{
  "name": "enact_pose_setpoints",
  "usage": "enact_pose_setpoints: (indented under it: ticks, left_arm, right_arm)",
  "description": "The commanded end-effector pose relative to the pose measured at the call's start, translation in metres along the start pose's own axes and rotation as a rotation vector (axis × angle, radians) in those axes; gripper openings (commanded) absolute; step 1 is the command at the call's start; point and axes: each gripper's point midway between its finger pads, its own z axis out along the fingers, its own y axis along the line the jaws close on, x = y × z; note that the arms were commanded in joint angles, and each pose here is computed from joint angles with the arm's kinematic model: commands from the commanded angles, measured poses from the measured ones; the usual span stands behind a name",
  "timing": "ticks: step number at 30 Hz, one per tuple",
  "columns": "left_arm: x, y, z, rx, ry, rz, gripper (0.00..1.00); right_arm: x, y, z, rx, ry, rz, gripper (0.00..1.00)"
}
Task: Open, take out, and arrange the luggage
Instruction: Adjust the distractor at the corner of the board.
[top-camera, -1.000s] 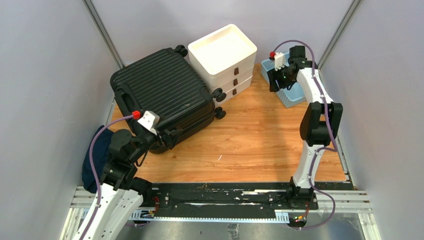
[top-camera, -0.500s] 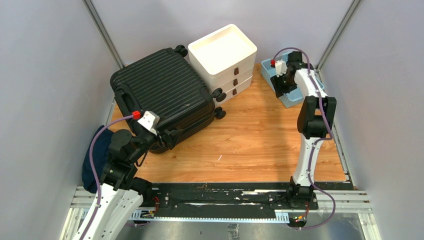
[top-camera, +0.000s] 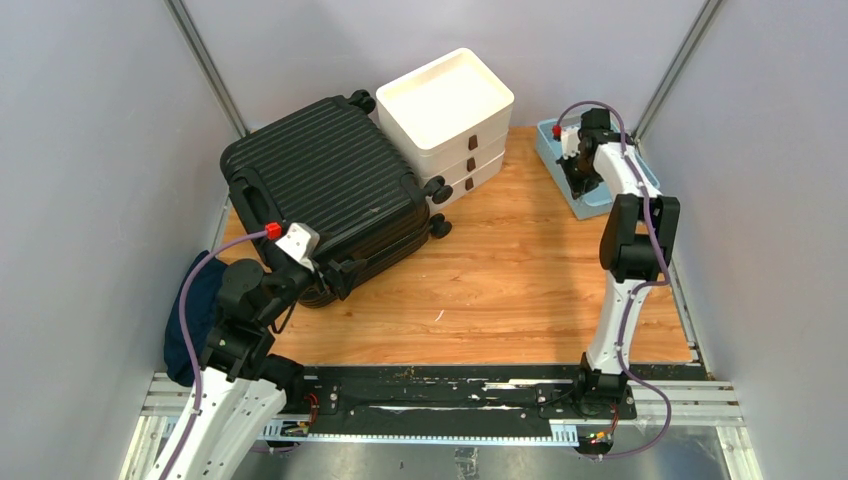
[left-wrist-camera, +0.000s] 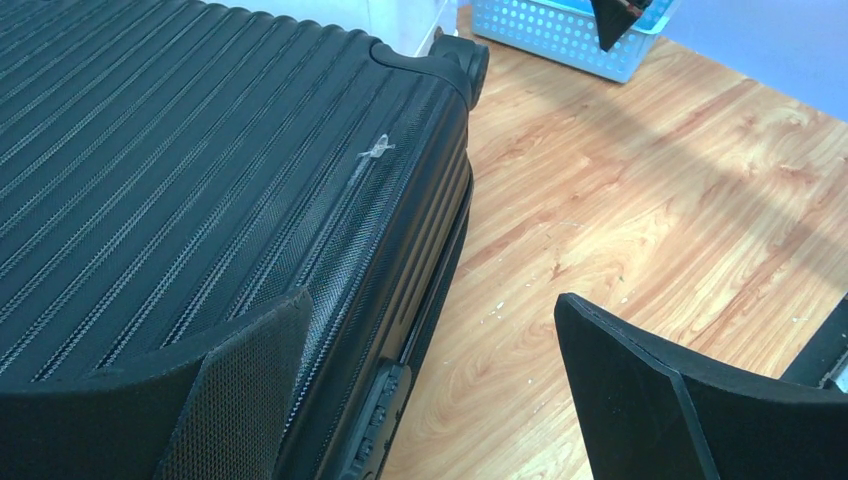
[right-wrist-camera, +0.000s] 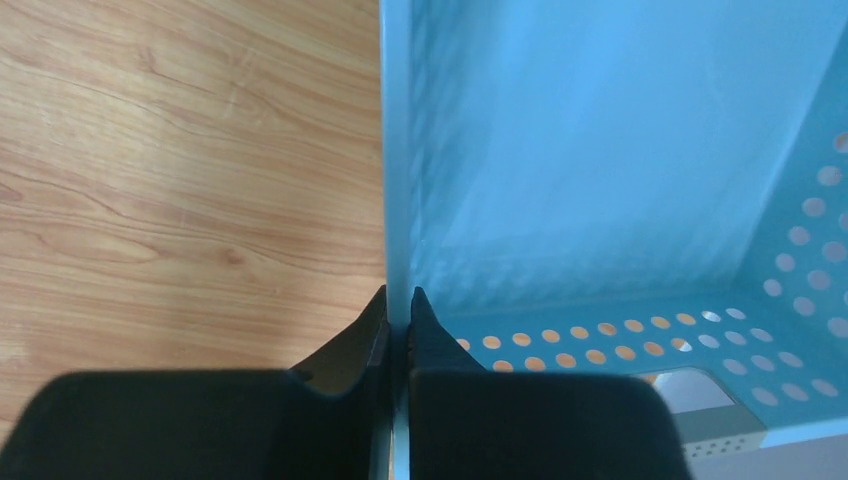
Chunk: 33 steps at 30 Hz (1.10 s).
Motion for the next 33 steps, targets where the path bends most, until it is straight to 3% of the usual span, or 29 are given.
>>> enact_pose_setpoints:
  ticks: [1, 11, 13, 15, 19, 23, 29, 33]
  left_arm:
    - [-0.007, -0.005, 0.0, 0.022, -0.038, 0.012, 1.0]
    - [-0.007, -0.005, 0.0, 0.024, -0.038, 0.012, 1.0]
    - [-0.007, -0.005, 0.0, 0.023, -0.038, 0.011, 1.0]
    - [-0.007, -0.005, 0.0, 0.025, -0.035, 0.011, 1.0]
    - [-0.007, -0.005, 0.0, 0.024, -0.037, 0.011, 1.0]
    - [-0.007, -0.006, 0.0, 0.028, -0.038, 0.012, 1.0]
    - [-0.008, -0.007, -0.001, 0.033, -0.04, 0.011, 1.0]
    - [-0.005, -0.006, 0.0, 0.028, -0.031, 0.011, 1.0]
  right_arm:
    - [0.003, -0.029, -0.028, 0.117, -0.04, 0.102, 0.0]
    - [0.017, -0.07, -0.021, 0.198, -0.003, 0.164, 0.02]
    - [0.019, -0.068, -0.019, 0.181, -0.001, 0.162, 0.15]
    - [0.018, -0.064, -0.021, 0.162, -0.008, 0.157, 0.38]
    - [0.005, -0.055, -0.043, 0.114, -0.069, 0.137, 0.58]
    - [-0.023, -0.035, -0.091, 0.036, -0.207, 0.072, 0.65]
    - [-0.081, 0.05, -0.171, -0.283, -0.525, -0.078, 0.71]
    - [-0.127, 0.089, -0.204, -0.435, -0.655, -0.073, 0.74]
